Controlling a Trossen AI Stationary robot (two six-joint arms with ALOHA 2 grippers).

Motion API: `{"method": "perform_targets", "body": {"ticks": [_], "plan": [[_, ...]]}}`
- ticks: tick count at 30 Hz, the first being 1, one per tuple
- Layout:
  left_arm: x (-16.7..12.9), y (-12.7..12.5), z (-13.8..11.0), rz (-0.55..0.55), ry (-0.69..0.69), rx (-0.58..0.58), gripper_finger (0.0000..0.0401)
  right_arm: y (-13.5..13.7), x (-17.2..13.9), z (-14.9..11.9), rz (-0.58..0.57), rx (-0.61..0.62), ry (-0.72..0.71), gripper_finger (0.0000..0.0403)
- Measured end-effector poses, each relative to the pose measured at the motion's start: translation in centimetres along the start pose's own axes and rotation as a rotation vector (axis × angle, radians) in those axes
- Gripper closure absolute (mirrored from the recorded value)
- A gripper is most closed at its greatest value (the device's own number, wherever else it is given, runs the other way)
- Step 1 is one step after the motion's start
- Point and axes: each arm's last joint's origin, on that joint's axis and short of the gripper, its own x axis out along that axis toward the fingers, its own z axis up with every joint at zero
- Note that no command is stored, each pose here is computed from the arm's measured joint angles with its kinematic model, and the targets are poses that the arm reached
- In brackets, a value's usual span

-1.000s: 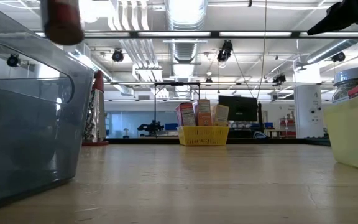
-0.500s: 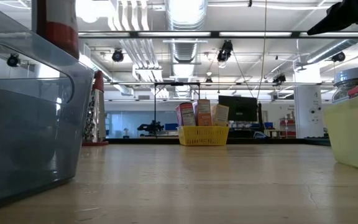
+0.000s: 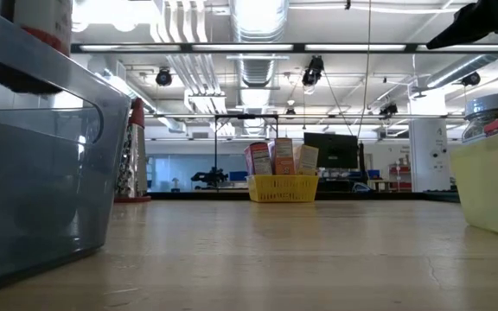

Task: Pick & Place Kitchen Items
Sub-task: Put the red food coloring bottle into the black bin

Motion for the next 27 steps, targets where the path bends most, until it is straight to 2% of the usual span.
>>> {"method": "perform_targets", "body": {"ticks": [19,27], "plan": [[2.1,-0.3,-1.0,0.052,0.040,-0.082,0.0275,0.0,0.0,0.0,0.000,0.002,0.000,0.0046],[2.8,-1.3,-1.8,0.097,0.043,-0.117,0.0275,0.0,0.0,0.0,0.000,0.000,0.000,0.0040]]}}
